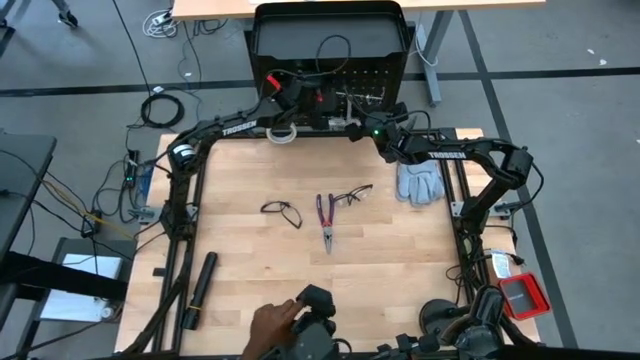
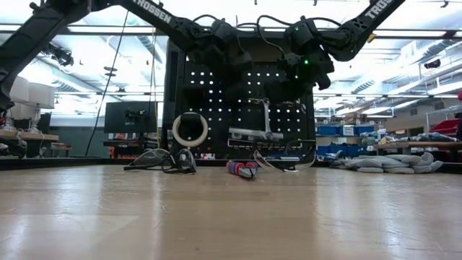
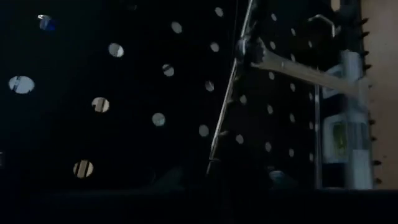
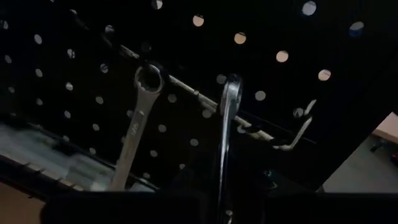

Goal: Hang tools onto peg board
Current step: Unhang the silver wrench from the black pegboard

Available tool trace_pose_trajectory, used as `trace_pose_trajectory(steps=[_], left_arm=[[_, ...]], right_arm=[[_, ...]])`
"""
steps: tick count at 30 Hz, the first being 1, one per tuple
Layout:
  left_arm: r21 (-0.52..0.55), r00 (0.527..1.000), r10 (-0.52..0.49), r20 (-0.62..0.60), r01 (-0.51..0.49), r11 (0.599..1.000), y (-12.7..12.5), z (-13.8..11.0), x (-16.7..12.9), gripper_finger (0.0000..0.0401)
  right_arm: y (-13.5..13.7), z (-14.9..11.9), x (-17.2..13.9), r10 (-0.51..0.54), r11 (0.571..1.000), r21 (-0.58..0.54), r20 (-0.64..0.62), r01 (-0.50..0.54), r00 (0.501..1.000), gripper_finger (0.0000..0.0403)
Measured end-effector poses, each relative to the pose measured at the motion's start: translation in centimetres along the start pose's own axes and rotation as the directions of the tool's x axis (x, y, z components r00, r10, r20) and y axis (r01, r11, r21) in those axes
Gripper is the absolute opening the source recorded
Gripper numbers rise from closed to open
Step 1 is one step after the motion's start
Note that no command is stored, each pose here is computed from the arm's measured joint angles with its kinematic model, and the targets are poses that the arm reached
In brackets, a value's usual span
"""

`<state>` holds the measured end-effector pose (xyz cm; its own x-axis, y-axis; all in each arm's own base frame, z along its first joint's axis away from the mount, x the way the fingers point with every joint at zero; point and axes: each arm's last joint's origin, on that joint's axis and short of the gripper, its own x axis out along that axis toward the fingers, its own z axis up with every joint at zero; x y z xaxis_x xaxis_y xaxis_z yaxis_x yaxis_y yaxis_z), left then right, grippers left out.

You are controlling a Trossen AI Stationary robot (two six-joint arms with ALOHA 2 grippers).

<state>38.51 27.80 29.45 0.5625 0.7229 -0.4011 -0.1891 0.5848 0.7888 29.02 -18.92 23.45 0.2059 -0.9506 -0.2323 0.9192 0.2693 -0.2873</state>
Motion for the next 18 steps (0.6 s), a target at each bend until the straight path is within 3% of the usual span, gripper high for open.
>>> trace_pose_trajectory(steps=[4,18], left_arm=[[0.016,1.000,-0.004,0.000,0.004,1.000,-0.1,0.0,0.0,0.0013],[-0.039,0.995,0.090,-0.045,-0.092,0.995,0.0,0.4,0.0,0.0008]], right_arm=[[0.0,0.2,0.0,-0.008,1.000,0.011,0.012,0.008,1.000,0.0046],[-0.2,1.8,-2.4,-0.016,0.999,-0.045,0.063,0.019,0.998,0.0046]])
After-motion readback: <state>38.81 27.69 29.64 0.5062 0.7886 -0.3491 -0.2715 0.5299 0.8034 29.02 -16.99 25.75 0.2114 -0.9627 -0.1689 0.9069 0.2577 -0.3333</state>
